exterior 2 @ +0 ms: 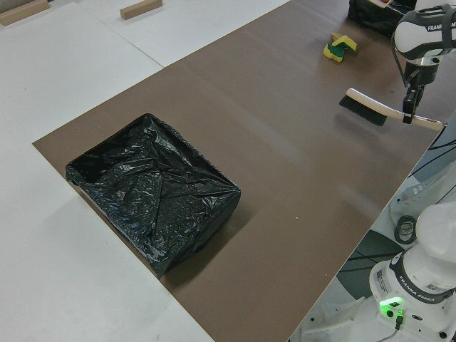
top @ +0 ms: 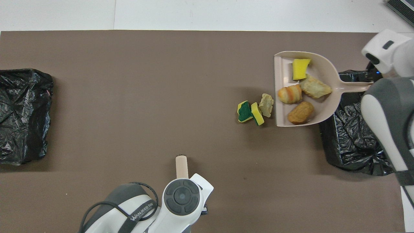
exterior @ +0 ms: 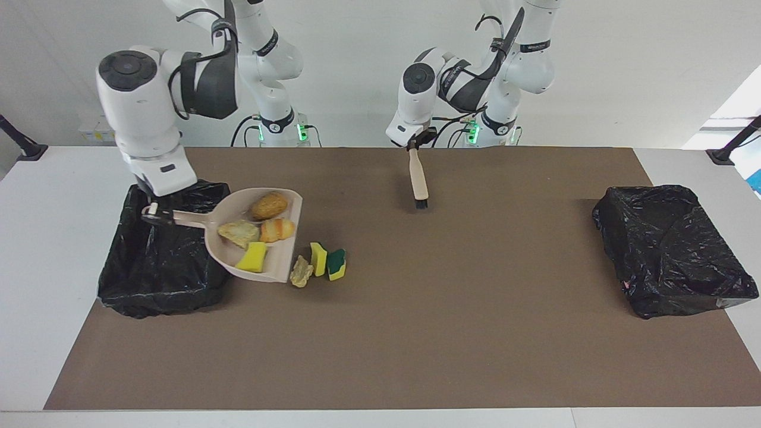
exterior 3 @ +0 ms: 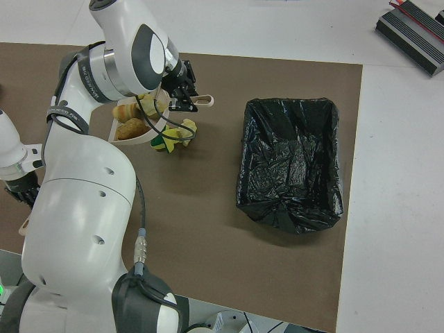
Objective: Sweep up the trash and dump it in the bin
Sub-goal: 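Carry the dustpan with the right gripper and tip it into the bin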
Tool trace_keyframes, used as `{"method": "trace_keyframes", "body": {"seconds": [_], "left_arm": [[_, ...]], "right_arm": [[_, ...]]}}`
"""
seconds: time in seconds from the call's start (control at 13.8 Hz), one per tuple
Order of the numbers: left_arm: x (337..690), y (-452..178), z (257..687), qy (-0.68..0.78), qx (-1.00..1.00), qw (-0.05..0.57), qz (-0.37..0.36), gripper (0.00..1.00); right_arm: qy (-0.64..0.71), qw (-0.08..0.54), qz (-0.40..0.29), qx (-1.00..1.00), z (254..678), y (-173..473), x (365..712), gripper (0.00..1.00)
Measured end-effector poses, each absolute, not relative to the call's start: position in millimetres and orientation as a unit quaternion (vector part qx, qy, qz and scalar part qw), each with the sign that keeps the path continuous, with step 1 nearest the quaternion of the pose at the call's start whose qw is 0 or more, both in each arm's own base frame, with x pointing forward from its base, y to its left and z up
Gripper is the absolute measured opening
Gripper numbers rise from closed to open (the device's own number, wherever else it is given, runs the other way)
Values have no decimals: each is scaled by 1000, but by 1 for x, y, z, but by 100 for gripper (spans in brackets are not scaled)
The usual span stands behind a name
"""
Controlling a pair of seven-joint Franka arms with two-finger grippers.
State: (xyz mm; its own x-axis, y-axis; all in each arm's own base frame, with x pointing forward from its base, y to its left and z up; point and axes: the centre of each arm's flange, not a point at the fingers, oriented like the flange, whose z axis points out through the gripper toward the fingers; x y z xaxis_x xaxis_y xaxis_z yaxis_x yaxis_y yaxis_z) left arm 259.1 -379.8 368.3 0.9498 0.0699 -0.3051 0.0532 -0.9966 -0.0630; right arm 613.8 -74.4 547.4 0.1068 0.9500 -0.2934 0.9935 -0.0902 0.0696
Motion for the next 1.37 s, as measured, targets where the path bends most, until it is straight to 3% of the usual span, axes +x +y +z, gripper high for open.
{"method": "trace_keyframes", "body": {"seconds": [0.36, 0.58, 0.94, 1.16, 1.37], "left_arm": [[233, -367, 347, -52, -987, 4, 151, 26], [229, -362, 342, -52, -985, -9, 162, 26], [230, -358, 338, -26, -986, -22, 164, 26], [233, -356, 339, -21, -986, -25, 164, 37], [250, -355, 347, -36, -986, -38, 158, 71]], "right_arm": [[630, 217, -186, 722, 560, -182, 596, 32], [631, 282, -235, 683, 552, -195, 593, 32], [628, 312, -295, 649, 537, -202, 579, 32], [632, 311, -311, 638, 550, -205, 570, 32], [649, 311, -317, 618, 566, -202, 565, 32]]}}
